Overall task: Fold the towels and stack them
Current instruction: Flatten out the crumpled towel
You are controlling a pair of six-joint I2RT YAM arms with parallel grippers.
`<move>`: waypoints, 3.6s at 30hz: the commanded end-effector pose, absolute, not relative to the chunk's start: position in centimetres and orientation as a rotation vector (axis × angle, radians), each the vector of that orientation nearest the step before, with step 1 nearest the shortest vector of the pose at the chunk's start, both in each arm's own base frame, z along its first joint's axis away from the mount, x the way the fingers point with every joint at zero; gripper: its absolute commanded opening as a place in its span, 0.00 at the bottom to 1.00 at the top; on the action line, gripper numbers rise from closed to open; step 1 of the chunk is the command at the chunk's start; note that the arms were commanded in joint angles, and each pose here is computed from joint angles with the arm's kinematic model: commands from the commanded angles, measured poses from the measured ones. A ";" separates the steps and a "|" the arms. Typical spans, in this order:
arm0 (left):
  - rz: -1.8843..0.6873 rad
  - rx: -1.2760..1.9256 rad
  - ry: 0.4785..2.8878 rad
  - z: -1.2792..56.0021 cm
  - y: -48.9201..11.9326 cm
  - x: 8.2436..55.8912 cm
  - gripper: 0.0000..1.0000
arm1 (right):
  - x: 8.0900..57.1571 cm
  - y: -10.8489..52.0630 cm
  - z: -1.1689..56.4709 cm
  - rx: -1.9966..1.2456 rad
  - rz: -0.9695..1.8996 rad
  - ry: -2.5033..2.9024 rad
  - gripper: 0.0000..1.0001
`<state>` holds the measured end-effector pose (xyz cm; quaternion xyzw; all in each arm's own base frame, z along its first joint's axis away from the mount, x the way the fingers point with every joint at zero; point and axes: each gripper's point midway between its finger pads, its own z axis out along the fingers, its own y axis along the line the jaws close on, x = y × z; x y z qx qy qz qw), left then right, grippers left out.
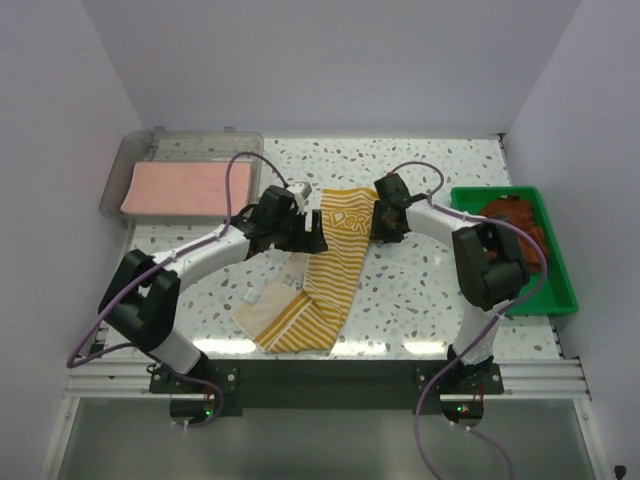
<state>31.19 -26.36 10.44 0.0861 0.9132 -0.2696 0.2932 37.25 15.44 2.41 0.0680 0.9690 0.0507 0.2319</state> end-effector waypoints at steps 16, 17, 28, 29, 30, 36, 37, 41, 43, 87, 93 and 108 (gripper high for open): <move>-0.483 0.237 2.520 4.4 -27.6 32.2 0.78 | 39.3 16.2 0.0 0.227 0.087 2.658 0.41; -0.481 0.237 2.526 4.2 -27.6 32.1 0.75 | 39.0 16.3 -0.4 0.213 0.073 2.672 0.41; -0.466 0.195 2.595 1.5 -26.9 30.1 0.41 | 36.8 13.9 -1.0 0.131 -0.126 2.721 0.00; -0.463 0.188 2.605 1.4 -26.7 29.8 0.26 | 36.7 13.6 -0.6 0.119 -0.141 2.722 0.00; -0.430 0.159 2.605 1.4 -26.1 29.8 0.18 | 36.9 13.4 0.1 0.099 -0.149 2.704 0.00; -0.379 0.082 2.607 3.1 -23.4 28.6 0.00 | 36.9 11.8 2.9 -0.010 -0.232 2.677 0.00; -0.376 0.069 2.611 3.3 -22.9 28.3 0.00 | 36.9 11.6 3.5 -0.019 -0.240 2.668 0.00; -0.363 0.017 2.629 4.1 -20.5 25.5 0.00 | 35.6 10.5 4.3 -0.058 -0.288 2.690 0.00; -0.334 -0.022 2.652 4.0 -19.2 24.3 0.00 | 35.1 10.1 4.4 -0.074 -0.314 2.696 0.00; -0.237 0.391 2.436 3.9 -25.5 45.4 0.55 | 30.5 11.3 4.3 -0.239 -0.121 2.798 0.00; -0.182 0.425 2.443 2.2 -26.4 45.0 0.55 | 30.6 11.4 4.2 -0.239 -0.120 2.796 0.00; -0.088 0.436 2.681 -5.3 -25.9 38.6 0.26 | 30.5 12.0 4.4 -0.233 -0.099 2.792 0.00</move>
